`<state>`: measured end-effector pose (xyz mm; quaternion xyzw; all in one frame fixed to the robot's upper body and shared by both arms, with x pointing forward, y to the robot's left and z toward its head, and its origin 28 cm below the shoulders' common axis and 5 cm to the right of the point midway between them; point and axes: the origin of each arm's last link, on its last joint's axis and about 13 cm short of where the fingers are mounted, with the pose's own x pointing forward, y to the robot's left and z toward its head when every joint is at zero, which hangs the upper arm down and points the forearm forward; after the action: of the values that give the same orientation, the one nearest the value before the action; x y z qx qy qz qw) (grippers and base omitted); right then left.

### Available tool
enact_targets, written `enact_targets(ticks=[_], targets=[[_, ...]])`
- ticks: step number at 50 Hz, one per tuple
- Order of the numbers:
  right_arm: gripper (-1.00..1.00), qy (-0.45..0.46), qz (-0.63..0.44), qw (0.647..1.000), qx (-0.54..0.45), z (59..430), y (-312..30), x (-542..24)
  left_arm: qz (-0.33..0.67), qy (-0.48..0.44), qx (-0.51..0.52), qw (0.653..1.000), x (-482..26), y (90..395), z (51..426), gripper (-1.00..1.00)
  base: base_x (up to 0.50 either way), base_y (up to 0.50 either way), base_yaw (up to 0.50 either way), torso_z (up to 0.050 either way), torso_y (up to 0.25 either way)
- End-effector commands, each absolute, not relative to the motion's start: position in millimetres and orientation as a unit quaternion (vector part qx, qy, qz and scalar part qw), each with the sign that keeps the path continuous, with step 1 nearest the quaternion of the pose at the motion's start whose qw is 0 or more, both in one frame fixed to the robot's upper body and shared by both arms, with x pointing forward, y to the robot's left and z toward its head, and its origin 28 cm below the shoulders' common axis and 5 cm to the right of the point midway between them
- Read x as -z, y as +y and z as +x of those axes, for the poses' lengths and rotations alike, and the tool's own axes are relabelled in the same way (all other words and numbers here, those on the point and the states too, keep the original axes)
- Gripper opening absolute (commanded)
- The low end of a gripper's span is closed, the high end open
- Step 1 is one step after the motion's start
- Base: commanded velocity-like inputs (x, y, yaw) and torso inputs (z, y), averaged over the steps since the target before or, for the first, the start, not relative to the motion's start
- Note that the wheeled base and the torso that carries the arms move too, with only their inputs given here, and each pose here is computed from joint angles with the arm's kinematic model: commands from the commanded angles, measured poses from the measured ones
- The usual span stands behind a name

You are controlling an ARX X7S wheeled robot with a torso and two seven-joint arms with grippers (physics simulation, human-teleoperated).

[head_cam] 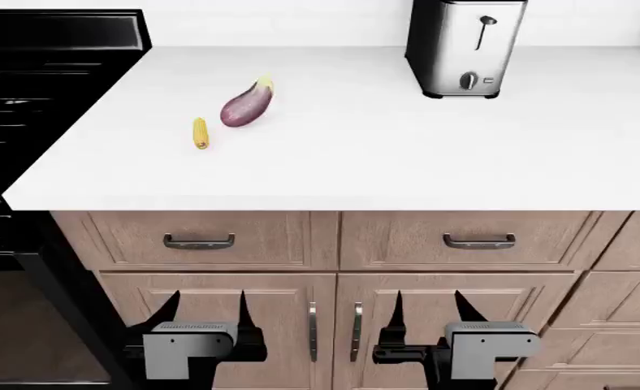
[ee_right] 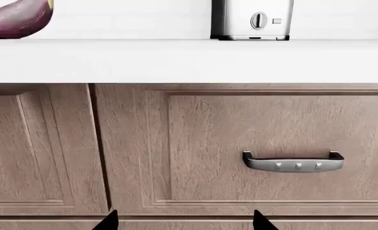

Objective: Pick the eggplant, corn from the counter and place them in the cabinet. Then close the cabinet.

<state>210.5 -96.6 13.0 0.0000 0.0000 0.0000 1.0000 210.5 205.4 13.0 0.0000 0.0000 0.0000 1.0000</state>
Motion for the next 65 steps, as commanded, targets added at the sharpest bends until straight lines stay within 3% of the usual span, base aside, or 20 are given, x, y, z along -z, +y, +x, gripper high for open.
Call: enact_targets(ticks=[1, 11, 23, 35, 65], targets=[[1.00, -0.002, 0.000, 1.000, 0.000, 211, -97, -15, 0.011, -0.005, 0.000, 1.000, -15, 205, 211, 1.00, 0.00, 0.00, 0.00, 0.000, 0.000], [1.00, 0.003, -0.038, 0.999, -0.006, 219, -102, -37, 0.019, -0.053, 0.015, 0.998, -52, 206, 223, 1.00, 0.00, 0.00, 0.00, 0.022, 0.000], [1.00, -0.057, -0.017, 0.997, -0.044, 227, -111, -91, 0.019, -0.114, 0.044, 0.992, -130, 210, 236, 1.00, 0.00, 0.00, 0.00, 0.050, 0.000], [1.00, -0.089, -0.054, 0.992, -0.068, 228, -119, -144, -0.010, -0.098, 0.060, 0.993, -184, 223, 252, 1.00, 0.11, 0.00, 0.00, 0.050, 0.000], [1.00, -0.137, -0.039, 0.983, -0.117, 225, -129, -216, 0.006, -0.129, 0.069, 0.989, -221, 233, 250, 1.00, 0.47, 0.15, 0.00, 0.050, 0.000]])
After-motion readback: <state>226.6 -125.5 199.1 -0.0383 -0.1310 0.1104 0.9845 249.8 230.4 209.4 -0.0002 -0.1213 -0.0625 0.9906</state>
